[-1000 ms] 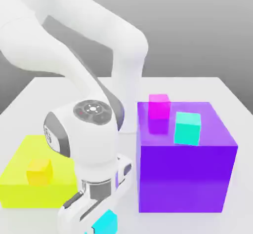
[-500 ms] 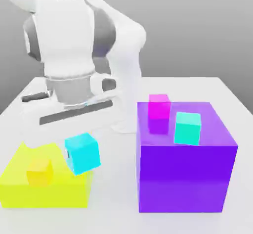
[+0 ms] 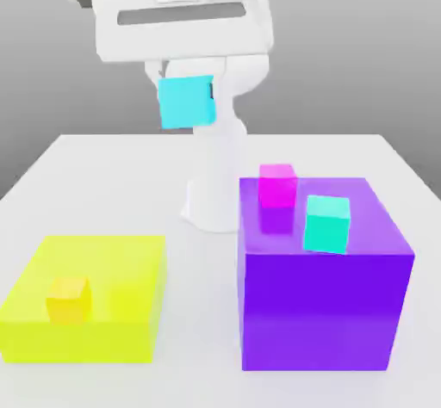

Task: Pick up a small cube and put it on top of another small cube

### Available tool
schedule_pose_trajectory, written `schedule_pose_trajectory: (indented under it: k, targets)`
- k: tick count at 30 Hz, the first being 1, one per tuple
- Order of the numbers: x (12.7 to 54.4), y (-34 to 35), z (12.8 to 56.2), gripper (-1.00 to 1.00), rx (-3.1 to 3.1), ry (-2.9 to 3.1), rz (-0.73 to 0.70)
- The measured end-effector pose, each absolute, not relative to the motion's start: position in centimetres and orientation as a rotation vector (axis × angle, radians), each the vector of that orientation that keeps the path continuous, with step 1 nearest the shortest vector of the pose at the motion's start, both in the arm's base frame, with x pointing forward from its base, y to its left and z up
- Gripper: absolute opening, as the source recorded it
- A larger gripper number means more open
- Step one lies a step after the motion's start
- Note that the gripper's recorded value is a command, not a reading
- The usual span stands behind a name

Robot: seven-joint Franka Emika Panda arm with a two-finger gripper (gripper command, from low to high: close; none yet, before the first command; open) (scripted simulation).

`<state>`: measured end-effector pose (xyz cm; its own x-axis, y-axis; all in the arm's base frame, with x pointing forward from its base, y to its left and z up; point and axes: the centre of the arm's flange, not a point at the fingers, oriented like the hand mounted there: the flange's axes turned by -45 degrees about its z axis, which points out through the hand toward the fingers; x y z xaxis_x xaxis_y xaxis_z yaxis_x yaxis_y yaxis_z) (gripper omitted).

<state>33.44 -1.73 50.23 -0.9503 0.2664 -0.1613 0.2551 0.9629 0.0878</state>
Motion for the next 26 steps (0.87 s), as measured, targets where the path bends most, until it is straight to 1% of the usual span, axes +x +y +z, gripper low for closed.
schedule_pose_trajectory:
  k: [4,9,11,15,16,22,24,26]
  targets:
    - [31.6,1.9,50.0,-1.0,0.668,2.939,0.082]
    - [30.1,6.3,48.0,-1.0,1.041,2.912,0.036]
    - [29.7,7.8,46.5,-1.0,1.188,2.892,0.01]
    - [29.6,8.4,41.2,-1.0,1.254,2.879,-0.004]
    - [29.5,8.4,40.2,1.0,1.256,2.879,-0.004]
    - [29.5,8.4,39.7,1.0,1.257,2.879,-0.002]
    - [29.6,8.4,41.1,1.0,1.258,2.878,-0.002]
    - [29.6,8.5,43.7,1.0,1.259,2.877,-0.002]
